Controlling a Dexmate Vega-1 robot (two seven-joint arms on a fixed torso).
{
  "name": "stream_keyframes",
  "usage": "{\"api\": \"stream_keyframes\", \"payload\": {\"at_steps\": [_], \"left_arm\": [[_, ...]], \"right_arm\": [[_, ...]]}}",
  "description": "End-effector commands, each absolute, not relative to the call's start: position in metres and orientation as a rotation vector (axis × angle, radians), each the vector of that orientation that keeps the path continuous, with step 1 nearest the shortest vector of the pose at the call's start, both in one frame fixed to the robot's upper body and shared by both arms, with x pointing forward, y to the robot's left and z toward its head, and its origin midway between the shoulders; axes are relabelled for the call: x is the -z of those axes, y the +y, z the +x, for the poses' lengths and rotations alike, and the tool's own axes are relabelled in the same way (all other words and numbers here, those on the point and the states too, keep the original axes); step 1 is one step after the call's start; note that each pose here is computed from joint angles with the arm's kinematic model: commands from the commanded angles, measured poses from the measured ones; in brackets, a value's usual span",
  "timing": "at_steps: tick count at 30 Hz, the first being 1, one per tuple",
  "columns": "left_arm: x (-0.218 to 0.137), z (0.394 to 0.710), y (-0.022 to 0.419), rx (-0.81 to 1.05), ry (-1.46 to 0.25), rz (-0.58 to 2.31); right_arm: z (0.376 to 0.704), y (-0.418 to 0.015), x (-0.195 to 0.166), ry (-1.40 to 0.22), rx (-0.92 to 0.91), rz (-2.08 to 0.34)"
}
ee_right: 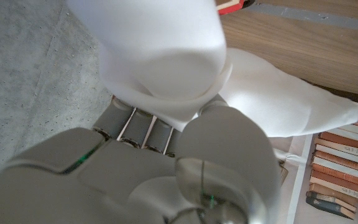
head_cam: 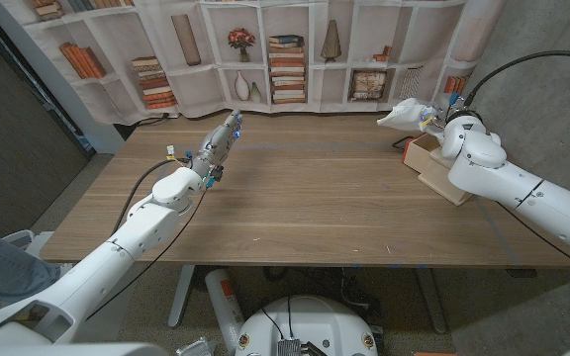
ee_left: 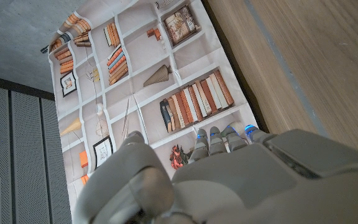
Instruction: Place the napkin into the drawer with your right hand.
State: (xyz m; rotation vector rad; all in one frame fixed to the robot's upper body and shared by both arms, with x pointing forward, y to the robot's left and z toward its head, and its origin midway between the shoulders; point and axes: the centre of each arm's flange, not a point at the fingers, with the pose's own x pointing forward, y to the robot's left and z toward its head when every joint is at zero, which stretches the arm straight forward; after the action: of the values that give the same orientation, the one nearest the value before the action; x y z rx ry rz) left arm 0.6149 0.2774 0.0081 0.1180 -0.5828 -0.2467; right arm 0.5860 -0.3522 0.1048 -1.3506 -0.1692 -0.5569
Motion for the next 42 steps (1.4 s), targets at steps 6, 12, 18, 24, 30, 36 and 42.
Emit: {"api": "stream_keyframes", "payload": {"at_steps": [6, 12, 18, 24, 30, 36, 42], "left_arm": [[-0.006, 0.615, 0.276, 0.244, -0.569, 0.124], [-0.005, 0.616, 0.276, 0.242, -0.566, 0.124], [-0.005, 0.617, 0.276, 0.242, -0.565, 0.124], [-0.005, 0.617, 0.275, 0.242, -0.563, 0.125], [-0.006, 0.617, 0.275, 0.243, -0.565, 0.124], [-0.006, 0.617, 0.274, 0.245, -0.564, 0.125], [-0.005, 0.617, 0.273, 0.244, -0.562, 0.127]], "right_arm": [[0.602, -0.362, -0.097, -0.098, 0.565, -1.364], [0.608, -0.364, -0.095, -0.075, 0.566, -1.372], [0.614, -0.365, -0.092, -0.055, 0.567, -1.379], [0.618, -0.368, -0.089, -0.036, 0.567, -1.385], [0.621, -0.370, -0.086, -0.022, 0.567, -1.385], [0.624, -0.373, -0.082, -0.006, 0.563, -1.379], [0.626, -0.375, -0.077, 0.008, 0.557, -1.380]]}}
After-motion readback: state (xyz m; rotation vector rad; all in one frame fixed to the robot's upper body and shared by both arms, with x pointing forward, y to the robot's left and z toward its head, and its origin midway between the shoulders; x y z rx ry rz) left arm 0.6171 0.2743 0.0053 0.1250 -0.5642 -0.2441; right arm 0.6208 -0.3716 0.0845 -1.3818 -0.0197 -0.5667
